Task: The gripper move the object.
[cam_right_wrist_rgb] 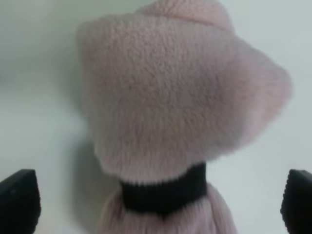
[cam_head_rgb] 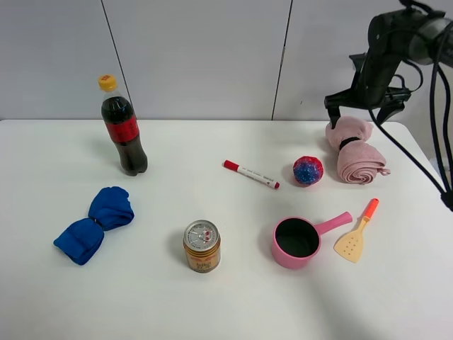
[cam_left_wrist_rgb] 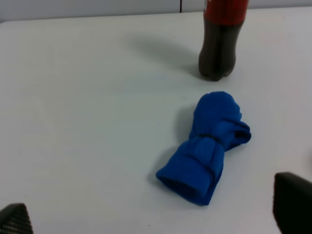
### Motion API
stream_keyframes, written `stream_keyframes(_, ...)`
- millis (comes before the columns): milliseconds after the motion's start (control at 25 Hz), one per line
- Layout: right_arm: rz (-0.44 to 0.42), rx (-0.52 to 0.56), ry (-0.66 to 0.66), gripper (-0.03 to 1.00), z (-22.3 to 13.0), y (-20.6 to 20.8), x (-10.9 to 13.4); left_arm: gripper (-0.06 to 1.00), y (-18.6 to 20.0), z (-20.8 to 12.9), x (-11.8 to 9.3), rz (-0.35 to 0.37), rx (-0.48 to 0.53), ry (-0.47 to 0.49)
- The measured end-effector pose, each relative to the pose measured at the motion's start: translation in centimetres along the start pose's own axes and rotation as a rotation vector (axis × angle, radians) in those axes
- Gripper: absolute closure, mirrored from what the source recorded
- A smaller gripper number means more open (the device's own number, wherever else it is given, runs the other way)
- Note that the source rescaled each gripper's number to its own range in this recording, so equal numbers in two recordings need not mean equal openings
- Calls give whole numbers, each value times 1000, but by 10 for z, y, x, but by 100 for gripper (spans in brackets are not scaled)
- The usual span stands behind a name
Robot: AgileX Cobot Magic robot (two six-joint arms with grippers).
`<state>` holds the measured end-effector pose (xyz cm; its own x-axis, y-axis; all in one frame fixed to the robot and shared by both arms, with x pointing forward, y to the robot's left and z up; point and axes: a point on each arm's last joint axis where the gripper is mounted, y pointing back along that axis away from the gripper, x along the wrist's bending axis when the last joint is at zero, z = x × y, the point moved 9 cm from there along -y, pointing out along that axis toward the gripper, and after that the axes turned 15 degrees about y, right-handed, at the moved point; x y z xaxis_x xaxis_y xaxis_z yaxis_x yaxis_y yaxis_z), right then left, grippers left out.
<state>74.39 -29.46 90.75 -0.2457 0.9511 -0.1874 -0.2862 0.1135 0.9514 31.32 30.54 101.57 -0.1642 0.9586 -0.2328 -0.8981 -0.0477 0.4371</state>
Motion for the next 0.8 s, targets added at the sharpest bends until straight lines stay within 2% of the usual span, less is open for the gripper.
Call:
stream_keyframes(120, 0, -24, 2, -3, 1, 39, -2, -6, 0, 0, 0, 0, 0, 0)
stream_keyframes(360, 41, -179, -6, -3, 10, 115, 1, -6, 0, 0, 0, 0, 0, 0)
stream_keyframes(400, 41, -179, -6, -3, 10, 115, 1, -6, 0, 0, 0, 0, 0, 0)
stream_keyframes(600, 26, -330, 2, -3, 5, 192, -2, -6, 0, 0, 0, 0, 0, 0)
stream_keyframes(800, -18, -513, 7, -3, -17, 282, -8, -6, 0, 0, 0, 0, 0, 0)
